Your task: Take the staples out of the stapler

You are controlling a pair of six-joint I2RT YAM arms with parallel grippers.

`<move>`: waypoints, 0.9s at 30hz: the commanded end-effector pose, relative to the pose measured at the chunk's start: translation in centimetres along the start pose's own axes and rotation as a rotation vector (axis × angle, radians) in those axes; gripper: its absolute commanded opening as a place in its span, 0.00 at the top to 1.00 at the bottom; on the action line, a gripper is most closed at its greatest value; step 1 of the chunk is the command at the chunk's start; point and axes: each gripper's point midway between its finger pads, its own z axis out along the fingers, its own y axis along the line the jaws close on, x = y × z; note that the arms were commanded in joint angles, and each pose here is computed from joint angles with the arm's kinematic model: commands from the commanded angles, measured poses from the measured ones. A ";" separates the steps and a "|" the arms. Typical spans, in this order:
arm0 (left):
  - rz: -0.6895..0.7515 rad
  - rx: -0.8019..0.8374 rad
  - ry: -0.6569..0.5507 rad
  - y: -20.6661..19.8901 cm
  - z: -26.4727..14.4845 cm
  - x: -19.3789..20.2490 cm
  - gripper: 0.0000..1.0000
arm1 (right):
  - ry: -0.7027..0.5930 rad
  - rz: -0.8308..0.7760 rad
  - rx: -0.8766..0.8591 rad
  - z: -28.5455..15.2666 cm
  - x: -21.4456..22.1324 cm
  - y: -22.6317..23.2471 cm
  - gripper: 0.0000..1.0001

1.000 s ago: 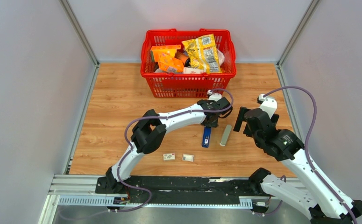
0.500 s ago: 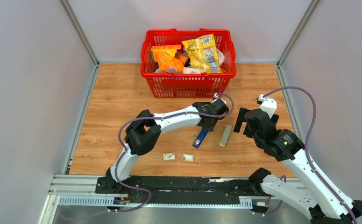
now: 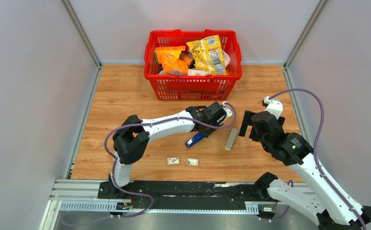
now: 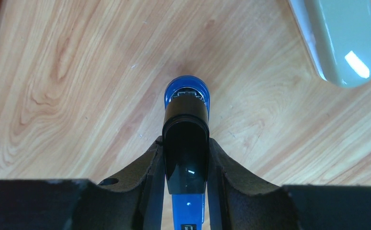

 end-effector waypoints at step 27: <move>0.353 0.469 -0.485 -2.9 -12.4 0.5 1.00 | -0.017 -0.299 -0.682 -7.1 -0.7 8.3 0.05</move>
